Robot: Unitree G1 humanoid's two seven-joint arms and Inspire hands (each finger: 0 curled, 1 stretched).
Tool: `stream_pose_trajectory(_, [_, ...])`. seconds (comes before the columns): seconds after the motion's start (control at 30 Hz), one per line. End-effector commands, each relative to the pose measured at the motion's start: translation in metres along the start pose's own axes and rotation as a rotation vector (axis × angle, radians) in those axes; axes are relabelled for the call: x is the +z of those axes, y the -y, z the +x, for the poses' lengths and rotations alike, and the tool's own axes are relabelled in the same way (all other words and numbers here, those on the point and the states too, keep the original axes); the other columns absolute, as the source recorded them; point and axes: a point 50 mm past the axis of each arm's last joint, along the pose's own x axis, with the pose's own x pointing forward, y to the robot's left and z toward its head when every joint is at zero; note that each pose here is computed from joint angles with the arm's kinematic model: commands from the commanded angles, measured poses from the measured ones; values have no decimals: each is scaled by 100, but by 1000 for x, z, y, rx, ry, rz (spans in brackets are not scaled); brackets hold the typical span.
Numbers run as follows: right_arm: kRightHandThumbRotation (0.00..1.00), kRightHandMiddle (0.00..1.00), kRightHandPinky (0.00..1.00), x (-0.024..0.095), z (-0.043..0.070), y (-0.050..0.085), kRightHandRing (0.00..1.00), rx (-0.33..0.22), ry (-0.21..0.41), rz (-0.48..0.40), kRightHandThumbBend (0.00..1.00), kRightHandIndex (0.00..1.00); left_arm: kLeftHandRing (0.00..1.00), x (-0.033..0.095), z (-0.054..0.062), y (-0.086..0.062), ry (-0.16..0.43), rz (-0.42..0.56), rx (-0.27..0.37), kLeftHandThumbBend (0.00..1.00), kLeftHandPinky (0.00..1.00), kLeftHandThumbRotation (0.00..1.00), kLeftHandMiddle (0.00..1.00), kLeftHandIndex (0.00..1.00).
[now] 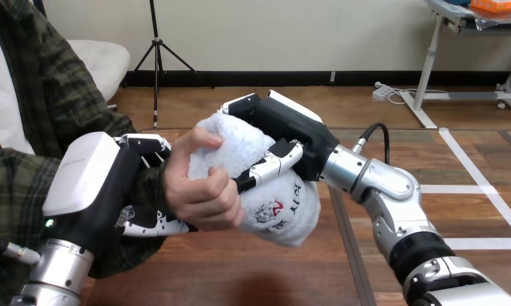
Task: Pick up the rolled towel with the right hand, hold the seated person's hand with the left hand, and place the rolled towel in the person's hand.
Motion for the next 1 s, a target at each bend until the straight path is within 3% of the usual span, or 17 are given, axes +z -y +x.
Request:
stream_pose_trajectory(0.0, [20, 59, 45, 24, 11, 7, 53, 28, 42, -109, 92, 60, 32, 28, 10, -5, 157, -57, 52, 100, 26, 0, 39, 40])
stream_pose_trajectory(0.23, [27, 73, 63, 34, 4, 15, 70, -4, 66, -158, 91, 74, 32, 27, 9, -4, 154, -59, 53, 99, 26, 0, 39, 40])
stream_pose_trajectory(0.43, [32, 79, 72, 41, -4, 22, 77, -44, 87, -180, 91, 80, 32, 26, 9, -4, 151, -58, 53, 99, 26, 0, 39, 39])
stream_pose_trajectory(0.97, [43, 80, 75, 55, -26, 36, 80, -129, 136, -224, 96, 85, 33, 19, 8, -4, 144, -66, 60, 100, 29, 0, 40, 41])
